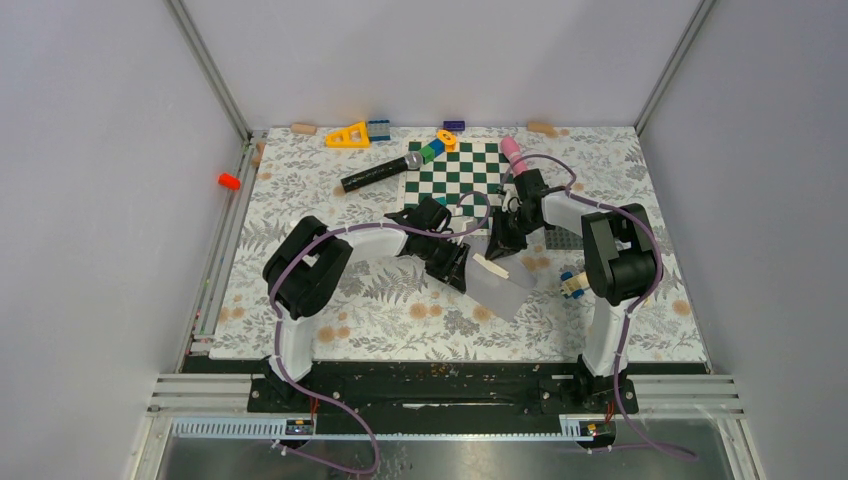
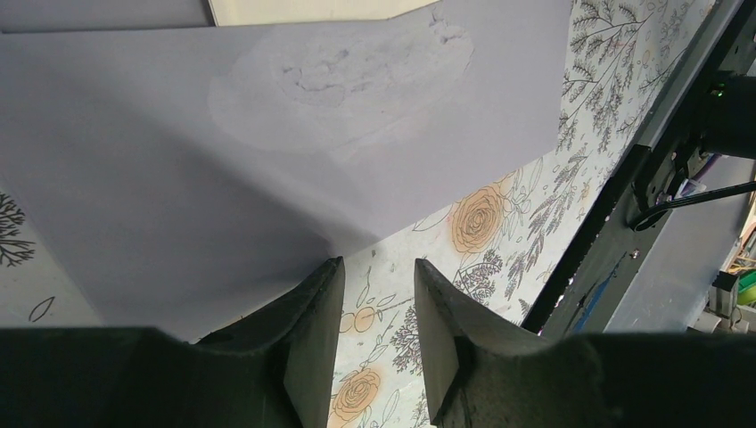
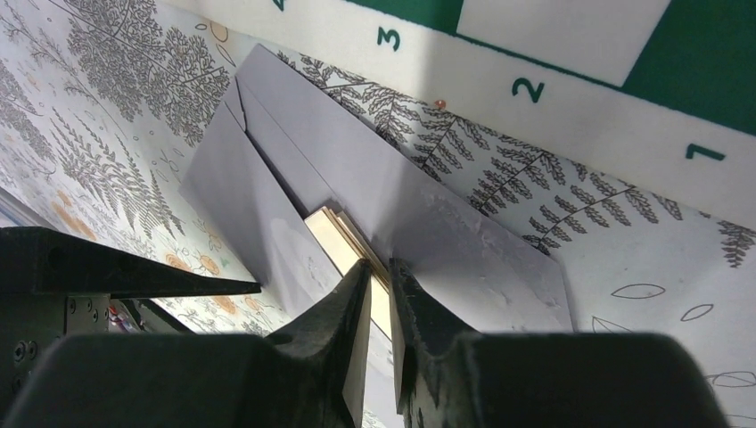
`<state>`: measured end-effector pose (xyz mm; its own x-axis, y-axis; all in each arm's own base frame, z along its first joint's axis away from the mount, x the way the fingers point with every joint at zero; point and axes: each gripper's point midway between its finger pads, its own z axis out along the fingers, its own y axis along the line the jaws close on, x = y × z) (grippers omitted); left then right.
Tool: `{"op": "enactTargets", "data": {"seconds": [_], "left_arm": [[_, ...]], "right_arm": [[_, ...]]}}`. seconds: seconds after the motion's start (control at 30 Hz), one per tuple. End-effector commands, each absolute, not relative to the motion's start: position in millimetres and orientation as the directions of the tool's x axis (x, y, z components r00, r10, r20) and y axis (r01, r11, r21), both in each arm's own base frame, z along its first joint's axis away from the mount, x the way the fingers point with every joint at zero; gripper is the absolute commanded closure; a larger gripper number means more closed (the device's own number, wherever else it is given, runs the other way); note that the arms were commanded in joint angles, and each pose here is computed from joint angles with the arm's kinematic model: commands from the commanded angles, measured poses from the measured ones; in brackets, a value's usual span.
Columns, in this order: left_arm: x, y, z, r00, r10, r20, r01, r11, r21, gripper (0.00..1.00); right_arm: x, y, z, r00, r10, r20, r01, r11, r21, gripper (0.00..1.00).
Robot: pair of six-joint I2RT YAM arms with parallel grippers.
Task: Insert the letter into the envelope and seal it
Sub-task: Place the envelope at the center of the board.
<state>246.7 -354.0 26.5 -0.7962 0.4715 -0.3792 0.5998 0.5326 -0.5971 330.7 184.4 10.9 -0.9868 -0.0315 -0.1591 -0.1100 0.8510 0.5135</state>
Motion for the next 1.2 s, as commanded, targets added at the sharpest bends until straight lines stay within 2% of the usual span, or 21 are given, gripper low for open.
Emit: {"op": "enactTargets", "data": {"seconds": [0.0,0.67,1.0,1.17], "left_arm": [[261,-343,0,-0.796,0.476,-0.374,0.605,0.613,-0.507,0.62],[260,-343,0,-0.796,0.475,-0.374,0.605,0.614,-0.508,0.62],[261,-342,1,-0.794,0.475,-0.379,0.608,0.613,-0.505,0.61],[269,-338,5,-0.78,0.473,-0.41,0.625,0.627,-0.465,0.61]], "right_arm": [[314,188,18,-0.989,-0.058,-0.134,-0.12,0.846,0.519,0.8],[313,187,23,-0.985,-0.065,-0.162,-0.138,0.86,0.492,0.79],[333,195,51,-0.963,-0.085,-0.256,-0.211,0.83,0.516,0.64],[346,183,77,-0.935,-0.096,-0.341,-0.26,0.841,0.475,0.59]]}}
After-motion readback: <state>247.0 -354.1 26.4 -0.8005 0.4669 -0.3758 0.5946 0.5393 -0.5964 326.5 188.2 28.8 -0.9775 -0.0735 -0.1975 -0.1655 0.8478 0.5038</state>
